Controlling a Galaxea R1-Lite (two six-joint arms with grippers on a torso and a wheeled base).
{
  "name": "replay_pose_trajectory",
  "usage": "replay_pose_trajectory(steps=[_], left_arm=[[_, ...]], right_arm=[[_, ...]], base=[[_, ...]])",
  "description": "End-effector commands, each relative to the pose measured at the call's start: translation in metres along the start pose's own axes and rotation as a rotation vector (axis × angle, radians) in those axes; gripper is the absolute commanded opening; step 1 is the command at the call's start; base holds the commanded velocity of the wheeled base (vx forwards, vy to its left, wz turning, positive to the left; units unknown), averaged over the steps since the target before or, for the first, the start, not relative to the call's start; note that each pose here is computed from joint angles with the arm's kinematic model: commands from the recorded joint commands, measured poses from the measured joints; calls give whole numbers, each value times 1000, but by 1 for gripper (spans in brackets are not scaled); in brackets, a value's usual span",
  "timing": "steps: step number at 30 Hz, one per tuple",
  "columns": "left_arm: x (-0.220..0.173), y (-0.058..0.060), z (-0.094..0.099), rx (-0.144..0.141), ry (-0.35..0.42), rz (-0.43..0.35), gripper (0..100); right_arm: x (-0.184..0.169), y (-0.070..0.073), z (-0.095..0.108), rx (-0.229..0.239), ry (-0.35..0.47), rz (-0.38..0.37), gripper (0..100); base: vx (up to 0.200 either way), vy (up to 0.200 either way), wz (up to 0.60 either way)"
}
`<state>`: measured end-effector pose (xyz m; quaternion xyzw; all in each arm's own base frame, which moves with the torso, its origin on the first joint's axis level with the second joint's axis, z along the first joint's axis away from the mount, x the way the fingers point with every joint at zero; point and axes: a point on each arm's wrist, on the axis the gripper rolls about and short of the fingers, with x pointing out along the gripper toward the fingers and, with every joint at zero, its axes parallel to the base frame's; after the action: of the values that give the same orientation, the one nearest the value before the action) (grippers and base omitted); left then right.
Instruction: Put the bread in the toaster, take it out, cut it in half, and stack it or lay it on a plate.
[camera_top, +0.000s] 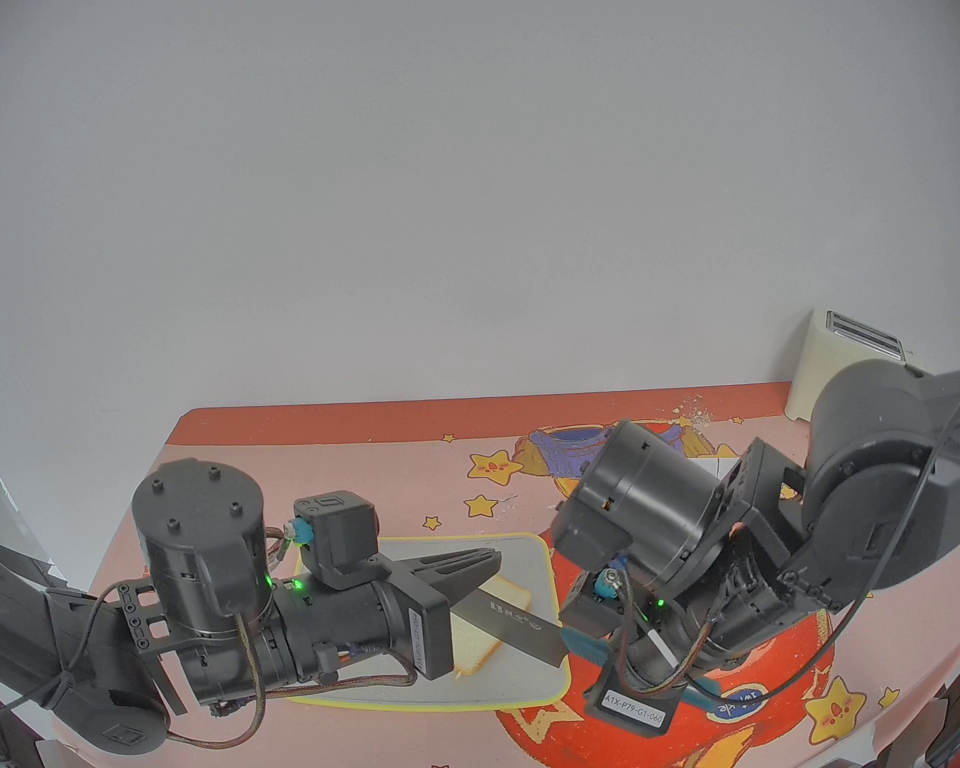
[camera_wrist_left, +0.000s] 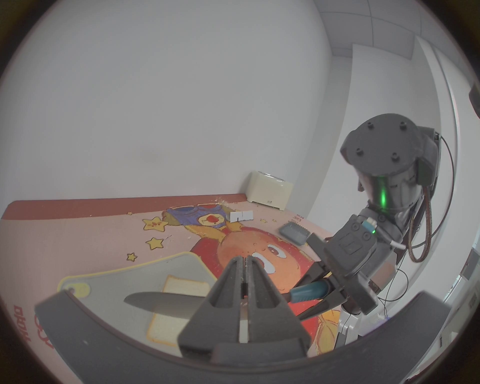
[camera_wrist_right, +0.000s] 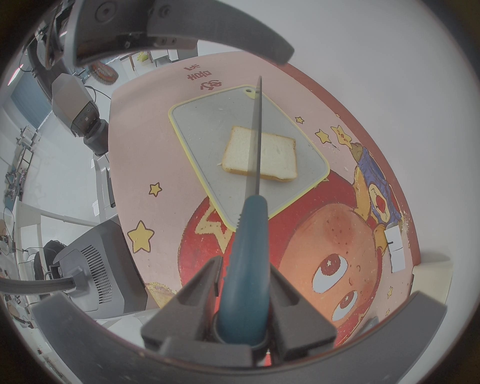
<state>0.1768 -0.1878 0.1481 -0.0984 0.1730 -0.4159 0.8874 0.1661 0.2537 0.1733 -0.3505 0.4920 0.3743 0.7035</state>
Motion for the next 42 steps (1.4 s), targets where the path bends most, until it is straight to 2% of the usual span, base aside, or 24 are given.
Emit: replay_pose_trajectory(steps=[1,4,8,13,15,16,17,20,23,29,35,42], left_arm=[[4,2,-7,12,14,-35,0],[12,6,-16,43,20,-35,0],[21,9,-17,57,-35,-43,0],[27,12,-13,77,-214,-82,0],[27,13,-11,81,-233,-84,0],[27,18,-10,80,-240,-70,0],[29,24,-14,74,-216,-51,0],[31,28,-25,67,-171,-38,0],[28,30,-34,62,-127,-35,0],[26,31,-37,76,-118,-28,0],[27,31,-37,78,-119,-30,0],[31,34,-43,73,-96,-24,0]], right_arm=[[4,-2,2,8,10,3,0],[9,-2,5,43,13,2,0],[6,-2,9,46,1,2,0],[6,-1,14,57,-15,-1,0],[7,-1,14,58,-12,-3,0],[8,-1,14,57,-7,-2,0],[10,-1,15,57,-4,-2,0],[15,0,18,59,4,-1,0],[19,0,22,92,5,-5,0],[20,1,21,100,11,-8,0],[22,5,19,119,24,-29,0],[23,4,20,120,27,-33,0]], base=[[0,0,0],[0,0,0],[0,0,0],[0,0,0],[0,0,0],[0,0,0],[0,0,0],[0,0,0],[0,0,0],[0,0,0],[0,0,0],[0,0,0]])
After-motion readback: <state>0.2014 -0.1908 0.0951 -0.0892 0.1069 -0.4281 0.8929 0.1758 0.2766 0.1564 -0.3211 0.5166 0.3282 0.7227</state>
